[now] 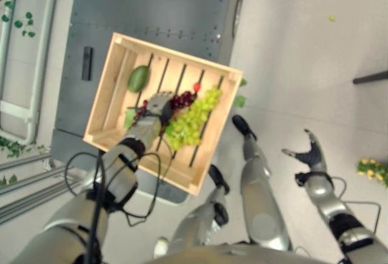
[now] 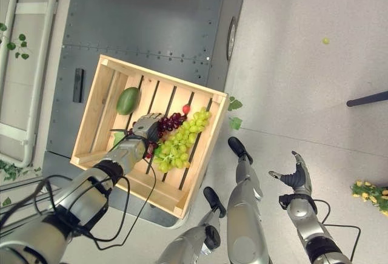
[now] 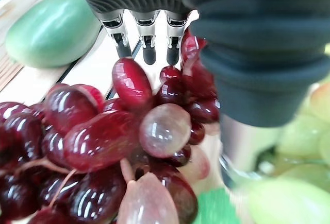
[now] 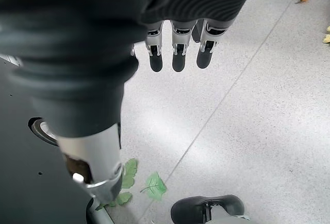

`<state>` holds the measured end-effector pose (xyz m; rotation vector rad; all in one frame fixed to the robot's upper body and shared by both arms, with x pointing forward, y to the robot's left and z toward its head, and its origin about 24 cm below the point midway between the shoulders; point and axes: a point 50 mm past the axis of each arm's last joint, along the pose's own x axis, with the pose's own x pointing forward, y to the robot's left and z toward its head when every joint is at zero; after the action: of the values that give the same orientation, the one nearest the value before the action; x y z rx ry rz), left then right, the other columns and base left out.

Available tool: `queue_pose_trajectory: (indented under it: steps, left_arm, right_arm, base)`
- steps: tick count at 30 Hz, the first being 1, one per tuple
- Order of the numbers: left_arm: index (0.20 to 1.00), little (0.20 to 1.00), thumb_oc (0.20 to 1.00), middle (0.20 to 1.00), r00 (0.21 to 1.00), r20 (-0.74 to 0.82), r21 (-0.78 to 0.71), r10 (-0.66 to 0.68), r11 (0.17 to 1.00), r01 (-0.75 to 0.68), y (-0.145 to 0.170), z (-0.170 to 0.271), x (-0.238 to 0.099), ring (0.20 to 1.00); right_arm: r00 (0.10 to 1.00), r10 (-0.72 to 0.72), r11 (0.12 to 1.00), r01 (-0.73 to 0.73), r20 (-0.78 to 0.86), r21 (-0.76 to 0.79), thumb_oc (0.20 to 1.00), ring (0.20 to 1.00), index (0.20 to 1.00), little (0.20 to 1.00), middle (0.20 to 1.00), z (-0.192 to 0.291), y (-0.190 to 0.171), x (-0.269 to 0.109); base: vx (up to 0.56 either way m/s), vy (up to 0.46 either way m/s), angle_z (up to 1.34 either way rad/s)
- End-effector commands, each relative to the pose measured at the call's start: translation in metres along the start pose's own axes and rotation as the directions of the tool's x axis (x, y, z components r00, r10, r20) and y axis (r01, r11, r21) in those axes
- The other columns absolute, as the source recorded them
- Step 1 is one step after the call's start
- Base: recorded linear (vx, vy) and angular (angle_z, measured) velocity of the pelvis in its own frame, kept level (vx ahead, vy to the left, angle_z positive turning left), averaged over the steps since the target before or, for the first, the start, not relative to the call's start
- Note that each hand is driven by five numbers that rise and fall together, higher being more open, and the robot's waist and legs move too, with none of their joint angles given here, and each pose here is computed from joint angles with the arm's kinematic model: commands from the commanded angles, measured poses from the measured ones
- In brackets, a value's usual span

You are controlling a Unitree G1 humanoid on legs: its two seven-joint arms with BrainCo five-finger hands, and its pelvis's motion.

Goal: Pick up the fruits from the basket on one side to the basket on the other side

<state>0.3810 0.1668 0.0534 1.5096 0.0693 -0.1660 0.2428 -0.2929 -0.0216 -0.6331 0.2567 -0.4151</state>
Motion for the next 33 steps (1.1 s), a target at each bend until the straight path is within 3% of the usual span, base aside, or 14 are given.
queue_pose_trajectory:
  steps: [1,5,17,18,19,33]
  left_arm:
    - [1.0,1.0,1.0,1.0,0.984,-0.172,0.029,-0.054,0.998,0.06,-0.013,-0.043,-0.011,1.0]
    - [1.0,1.0,1.0,1.0,0.97,-0.226,0.01,-0.091,0.995,0.096,-0.028,-0.054,-0.019,1.0]
    - [1.0,1.0,1.0,1.0,0.972,-0.235,-0.003,-0.03,1.0,0.03,-0.018,-0.048,-0.014,1.0]
    - [0.868,0.868,0.868,0.868,0.976,-0.218,-0.003,-0.016,1.0,0.016,-0.015,-0.043,-0.012,0.868]
    - [0.2,0.2,0.2,0.2,0.98,-0.198,0.002,0.002,1.0,-0.001,-0.011,-0.038,-0.009,0.2]
    - [0.2,0.2,0.2,0.2,0.996,-0.076,-0.01,0.041,0.999,-0.041,-0.004,0.005,0.001,0.2]
  right_arm:
    - [0.999,-0.029,0.999,0.028,0.028,0.034,1.0,1.0,1.0,1.0,1.0,0.005,-0.007,0.003]
    - [0.999,-0.018,0.999,0.016,0.049,0.038,1.0,1.0,1.0,1.0,1.0,0.01,-0.004,0.002]
    - [0.997,-0.025,0.998,0.021,0.078,0.053,1.0,1.0,1.0,1.0,1.0,0.015,-0.003,0.001]
    - [0.996,-0.029,0.998,0.025,0.079,0.052,1.0,1.0,1.0,1.0,1.0,0.016,-0.003,0.001]
    - [0.996,-0.033,0.998,0.029,0.079,0.051,1.0,1.0,1.0,1.0,1.0,0.016,-0.004,0.001]
    - [0.995,-0.06,0.997,0.056,0.083,0.059,1.0,1.0,1.0,1.0,1.0,0.019,-0.007,0.005]
  base:
    - [0.0,0.0,0.0]
    - [0.0,0.0,0.0]
    - [0.0,0.0,0.0]
    - [0.0,0.0,0.0]
    - [0.0,0.0,0.0]
    - [0.0,-0.001,-0.01]
